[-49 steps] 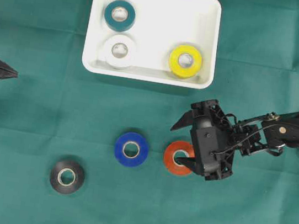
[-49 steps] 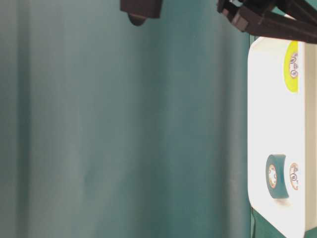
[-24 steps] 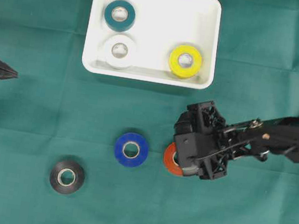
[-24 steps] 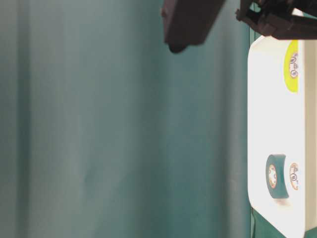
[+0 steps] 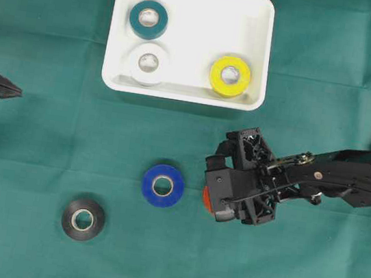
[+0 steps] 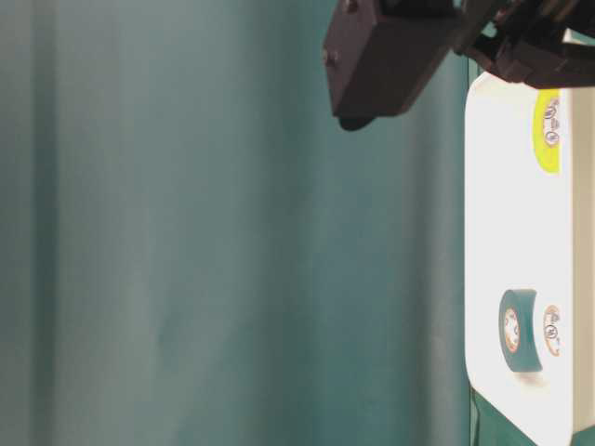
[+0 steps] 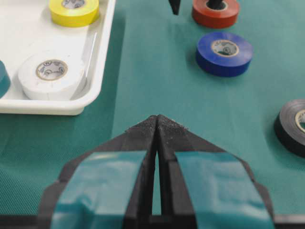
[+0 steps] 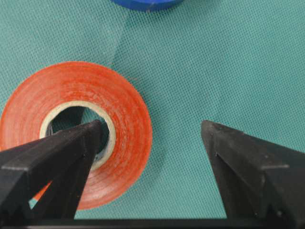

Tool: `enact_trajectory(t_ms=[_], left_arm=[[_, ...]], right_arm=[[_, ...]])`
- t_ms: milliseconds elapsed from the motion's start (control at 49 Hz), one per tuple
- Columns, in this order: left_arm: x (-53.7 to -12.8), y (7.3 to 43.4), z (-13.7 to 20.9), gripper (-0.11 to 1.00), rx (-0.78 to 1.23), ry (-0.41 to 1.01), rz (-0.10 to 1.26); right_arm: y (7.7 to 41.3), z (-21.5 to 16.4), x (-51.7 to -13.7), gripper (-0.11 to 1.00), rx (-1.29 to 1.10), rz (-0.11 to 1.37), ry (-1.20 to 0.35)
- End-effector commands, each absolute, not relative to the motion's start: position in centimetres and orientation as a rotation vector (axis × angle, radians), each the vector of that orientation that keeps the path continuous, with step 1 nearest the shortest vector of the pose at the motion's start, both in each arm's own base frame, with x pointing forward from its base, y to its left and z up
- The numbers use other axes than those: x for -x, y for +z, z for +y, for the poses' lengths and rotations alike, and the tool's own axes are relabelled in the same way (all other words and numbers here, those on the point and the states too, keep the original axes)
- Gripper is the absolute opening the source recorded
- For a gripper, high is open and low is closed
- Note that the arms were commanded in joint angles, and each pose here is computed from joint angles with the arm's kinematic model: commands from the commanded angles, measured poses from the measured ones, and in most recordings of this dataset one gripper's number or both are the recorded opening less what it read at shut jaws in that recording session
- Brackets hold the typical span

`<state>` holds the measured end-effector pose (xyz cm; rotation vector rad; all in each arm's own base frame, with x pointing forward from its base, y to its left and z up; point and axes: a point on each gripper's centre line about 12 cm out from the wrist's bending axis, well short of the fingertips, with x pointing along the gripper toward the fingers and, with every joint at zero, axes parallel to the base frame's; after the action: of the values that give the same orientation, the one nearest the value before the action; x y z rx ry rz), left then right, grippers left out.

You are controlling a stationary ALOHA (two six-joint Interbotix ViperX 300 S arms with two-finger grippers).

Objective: Put the tape into the white case with the right arm.
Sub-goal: 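Move the right gripper down onto the orange-red tape and grasp it, then lift the orange-red tape and carry it to the tray's upper right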

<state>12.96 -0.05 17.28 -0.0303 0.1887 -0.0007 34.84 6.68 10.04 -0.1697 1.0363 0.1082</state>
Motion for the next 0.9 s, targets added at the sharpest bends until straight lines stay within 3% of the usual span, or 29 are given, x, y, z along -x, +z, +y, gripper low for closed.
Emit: enact_trajectory(t_ms=[0,163,327,429,878], left_arm=[[-13.1,17.7,-0.1,0.00,0.032,-0.002,0.176],[-13.1,17.7,-0.1,0.00,0.032,-0.002,0.175],[-13.1,17.7,-0.1,0.00,0.032,-0.002,0.175],[-13.1,17.7,-0.1,0.00,0.032,-0.002,0.175],[-13.1,17.7,-0.1,0.00,0.033,-0.002,0.175]], right_arm=[[10.5,6.9,-35.4,0.66,0.169,1.015,0.113],[10.3,6.9,-35.6,0.59,0.169,1.021,0.112],[10.3,7.0,-35.6,0.17,0.170,1.021,0.112],[10.6,7.0,-35.9,0.02,0.166,1.015,0.110],[12.3,7.5,-36.3,0.02,0.174,0.997,0.105]])
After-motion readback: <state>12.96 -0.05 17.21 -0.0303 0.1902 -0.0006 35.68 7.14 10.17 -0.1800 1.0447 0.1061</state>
